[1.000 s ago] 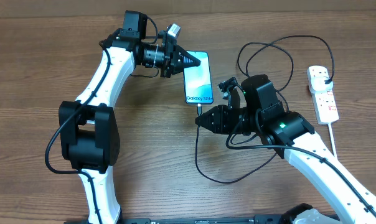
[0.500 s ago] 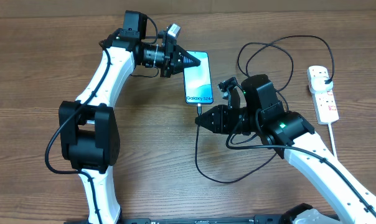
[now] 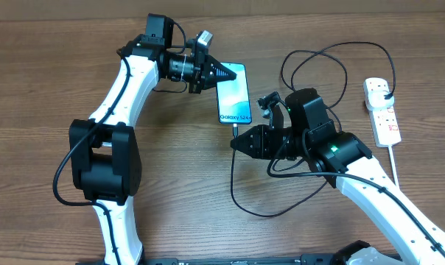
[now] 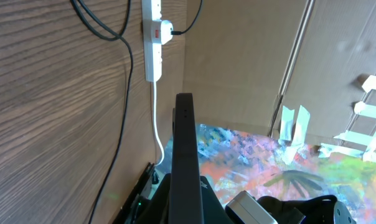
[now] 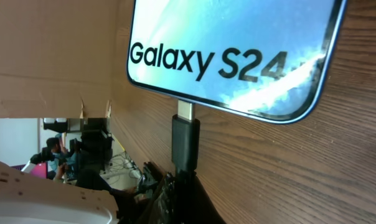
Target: Plug charger to phone and switch on socket
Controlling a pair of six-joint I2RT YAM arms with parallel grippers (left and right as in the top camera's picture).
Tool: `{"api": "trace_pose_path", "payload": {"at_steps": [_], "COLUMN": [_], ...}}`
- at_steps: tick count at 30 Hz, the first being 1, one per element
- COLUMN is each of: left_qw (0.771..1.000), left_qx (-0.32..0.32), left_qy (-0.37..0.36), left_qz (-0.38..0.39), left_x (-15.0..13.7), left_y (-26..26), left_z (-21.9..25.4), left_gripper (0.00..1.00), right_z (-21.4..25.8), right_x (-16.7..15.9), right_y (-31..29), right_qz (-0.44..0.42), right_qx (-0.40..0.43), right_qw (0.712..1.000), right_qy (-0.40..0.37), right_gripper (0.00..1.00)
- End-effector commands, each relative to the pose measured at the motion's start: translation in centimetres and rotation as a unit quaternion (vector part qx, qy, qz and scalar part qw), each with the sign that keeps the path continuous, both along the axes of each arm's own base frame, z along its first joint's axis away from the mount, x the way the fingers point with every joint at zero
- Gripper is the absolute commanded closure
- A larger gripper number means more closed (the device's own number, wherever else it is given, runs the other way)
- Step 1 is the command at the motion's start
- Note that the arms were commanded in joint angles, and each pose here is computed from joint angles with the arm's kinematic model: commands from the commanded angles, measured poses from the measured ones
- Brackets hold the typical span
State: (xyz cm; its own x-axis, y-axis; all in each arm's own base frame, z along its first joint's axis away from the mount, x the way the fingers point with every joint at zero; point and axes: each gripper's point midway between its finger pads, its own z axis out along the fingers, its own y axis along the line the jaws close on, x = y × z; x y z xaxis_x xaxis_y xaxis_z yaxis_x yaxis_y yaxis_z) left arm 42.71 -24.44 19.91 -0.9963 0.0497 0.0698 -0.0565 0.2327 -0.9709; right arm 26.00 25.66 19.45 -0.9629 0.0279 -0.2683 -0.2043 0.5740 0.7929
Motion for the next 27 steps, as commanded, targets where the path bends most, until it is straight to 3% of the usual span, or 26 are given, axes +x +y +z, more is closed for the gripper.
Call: {"api": "trace_pose_path", "payload": {"at_steps": [1, 27], "left_qw": [1.0, 0.997], "left_qx": [-0.026, -0.071], "left_qy": [-0.007, 0.0], "left_qz": [-0.015, -0.035], "left_x": [-0.4, -1.1], "left_y": [-0.3, -0.4], "left_z": [1.3, 2.8], "left_gripper": [0.96, 0.96], "right_z": [-0.2, 0.2], "right_x": [0.2, 1.6], "right_y": [0.0, -1.4], "right_qz": [-0.001, -0.025], "right_qx": [-0.004, 0.008], "right_qw": [1.0, 1.0], "right_qy": [-0.009, -0.01], "right_gripper": [0.96, 0.96]}}
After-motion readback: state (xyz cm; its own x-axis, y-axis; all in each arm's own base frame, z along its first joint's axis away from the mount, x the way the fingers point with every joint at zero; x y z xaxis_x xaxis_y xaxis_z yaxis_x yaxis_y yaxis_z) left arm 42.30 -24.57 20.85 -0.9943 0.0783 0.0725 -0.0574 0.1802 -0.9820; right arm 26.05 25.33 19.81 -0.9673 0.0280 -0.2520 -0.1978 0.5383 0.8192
